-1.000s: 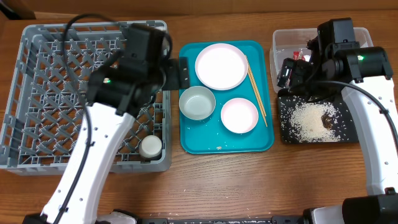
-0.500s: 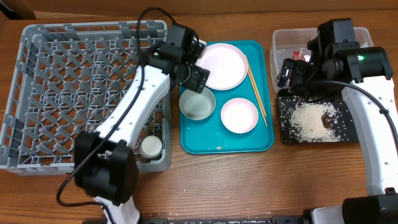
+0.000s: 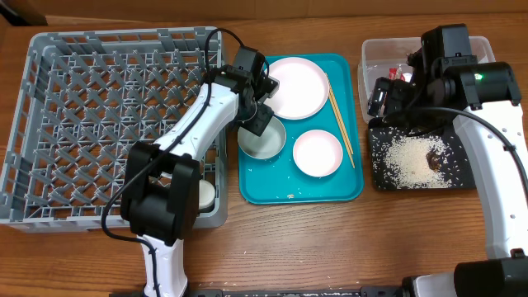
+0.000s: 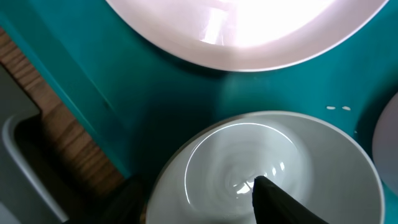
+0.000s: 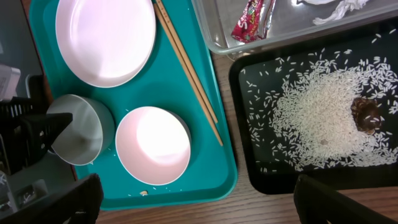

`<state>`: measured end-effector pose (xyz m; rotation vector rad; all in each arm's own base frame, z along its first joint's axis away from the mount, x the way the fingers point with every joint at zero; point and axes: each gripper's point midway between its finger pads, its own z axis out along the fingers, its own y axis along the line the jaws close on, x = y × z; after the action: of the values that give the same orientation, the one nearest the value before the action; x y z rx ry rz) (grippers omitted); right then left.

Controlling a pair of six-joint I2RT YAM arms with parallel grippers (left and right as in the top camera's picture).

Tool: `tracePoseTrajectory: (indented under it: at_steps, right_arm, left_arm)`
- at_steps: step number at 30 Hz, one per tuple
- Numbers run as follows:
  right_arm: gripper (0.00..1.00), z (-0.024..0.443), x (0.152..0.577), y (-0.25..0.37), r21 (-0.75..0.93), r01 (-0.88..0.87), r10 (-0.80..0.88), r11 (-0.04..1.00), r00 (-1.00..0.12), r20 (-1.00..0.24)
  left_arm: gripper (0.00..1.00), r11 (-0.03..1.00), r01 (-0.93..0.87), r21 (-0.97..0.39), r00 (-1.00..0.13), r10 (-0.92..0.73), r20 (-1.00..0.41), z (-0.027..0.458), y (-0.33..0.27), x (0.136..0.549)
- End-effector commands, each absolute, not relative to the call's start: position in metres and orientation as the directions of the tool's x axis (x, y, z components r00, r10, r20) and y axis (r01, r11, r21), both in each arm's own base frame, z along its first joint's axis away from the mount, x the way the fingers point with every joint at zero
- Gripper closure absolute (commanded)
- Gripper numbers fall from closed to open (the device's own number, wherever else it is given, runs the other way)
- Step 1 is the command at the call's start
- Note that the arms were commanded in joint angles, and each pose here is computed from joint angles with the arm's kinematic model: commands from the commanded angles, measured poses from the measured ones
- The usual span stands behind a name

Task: Sort waste into correct bins and load items into the dishwasher
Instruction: 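Move the left gripper to the white bowl and grasp its rim, then lift the white bowl off the teal tray with the left gripper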

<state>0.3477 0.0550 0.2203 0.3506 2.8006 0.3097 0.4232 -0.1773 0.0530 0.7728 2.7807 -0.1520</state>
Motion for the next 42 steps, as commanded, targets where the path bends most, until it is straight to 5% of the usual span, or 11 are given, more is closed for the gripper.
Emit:
tracePoseTrajectory:
  at_steps: [1,17,24,30,36,42]
  right_arm:
    - [0.0,0.225,0.349,0.055,0.249,0.2,0.268,0.948,-0.921,-0.281]
    - [0.0,0.223,0.348,0.055,0.246,0.201,0.267,0.948,-0.923,-0.275]
    - [0.0,0.222,0.347,0.055,0.246,0.202,0.267,0.948,-0.925,-0.27]
    - [0.0,0.222,0.346,0.055,0.245,0.203,0.267,0.948,-0.925,-0.268]
    - [0.0,0.223,0.346,0.058,0.261,0.198,0.267,0.945,-0.928,-0.262]
    - [0.0,0.223,0.347,0.058,0.262,0.197,0.267,0.945,-0.926,-0.266]
  left_arm:
    - [0.5,0.838,0.545,-0.041,-0.815,0.518,-0.259,0.043,-0.183,0.423]
    - [0.96,0.882,0.469,-0.049,-0.869,0.451,-0.202,0.033,-0.176,0.415]
    - [0.96,0.898,0.436,-0.059,-0.892,0.422,-0.163,0.044,-0.172,0.406]
    - [0.96,0.924,0.38,-0.05,-0.906,0.361,-0.221,0.117,-0.17,0.414]
    - [0.96,0.985,-0.004,0.172,-0.859,0.085,-0.505,0.233,-0.111,0.446]
    - [0.96,0.819,-0.479,0.315,-0.665,-0.105,-0.739,0.295,-0.034,0.443]
